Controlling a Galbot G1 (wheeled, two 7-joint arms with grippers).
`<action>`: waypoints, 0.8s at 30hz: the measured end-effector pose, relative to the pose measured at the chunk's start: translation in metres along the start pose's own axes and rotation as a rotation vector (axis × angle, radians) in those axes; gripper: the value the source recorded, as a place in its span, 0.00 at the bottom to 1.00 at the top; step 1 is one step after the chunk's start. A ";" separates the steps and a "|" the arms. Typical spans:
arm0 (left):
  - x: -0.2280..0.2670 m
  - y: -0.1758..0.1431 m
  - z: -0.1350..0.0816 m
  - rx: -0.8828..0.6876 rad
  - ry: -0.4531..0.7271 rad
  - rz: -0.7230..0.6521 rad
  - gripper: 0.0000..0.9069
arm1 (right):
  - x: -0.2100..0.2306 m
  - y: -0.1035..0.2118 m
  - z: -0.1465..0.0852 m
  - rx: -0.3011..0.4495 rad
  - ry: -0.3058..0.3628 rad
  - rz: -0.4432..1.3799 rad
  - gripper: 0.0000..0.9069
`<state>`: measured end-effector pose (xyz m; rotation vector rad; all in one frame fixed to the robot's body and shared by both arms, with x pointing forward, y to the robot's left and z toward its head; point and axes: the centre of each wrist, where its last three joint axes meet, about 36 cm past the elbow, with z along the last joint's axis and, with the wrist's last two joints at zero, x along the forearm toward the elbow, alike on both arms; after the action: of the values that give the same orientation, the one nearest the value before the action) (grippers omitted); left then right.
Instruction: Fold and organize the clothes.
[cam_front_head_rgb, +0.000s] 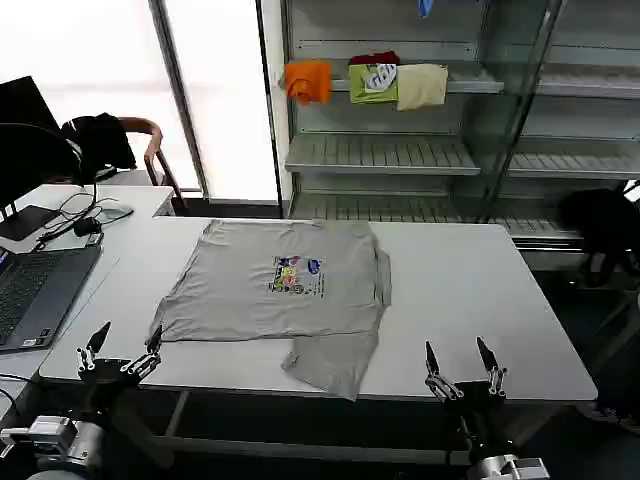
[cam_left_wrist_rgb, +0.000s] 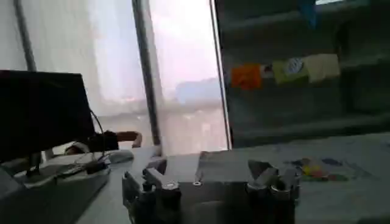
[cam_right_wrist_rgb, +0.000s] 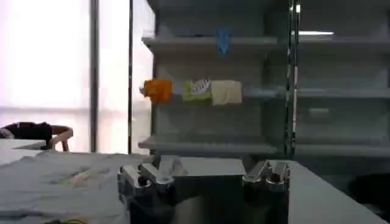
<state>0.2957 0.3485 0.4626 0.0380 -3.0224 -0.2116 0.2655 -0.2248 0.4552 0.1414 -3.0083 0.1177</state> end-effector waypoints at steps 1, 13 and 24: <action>0.000 0.000 -0.004 -0.001 0.017 0.002 1.00 | -0.002 0.002 -0.003 0.000 0.026 -0.008 1.00; -0.023 0.015 -0.031 0.008 0.194 0.048 1.00 | -0.017 0.045 -0.023 -0.006 0.193 -0.166 1.00; -0.055 0.030 -0.026 0.035 0.284 0.067 1.00 | -0.026 0.072 -0.022 -0.003 0.265 -0.255 1.00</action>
<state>0.3526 0.3763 0.4864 -0.0286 -2.7387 -0.1343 0.2865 -0.1489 0.4684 0.4678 -2.6986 0.0971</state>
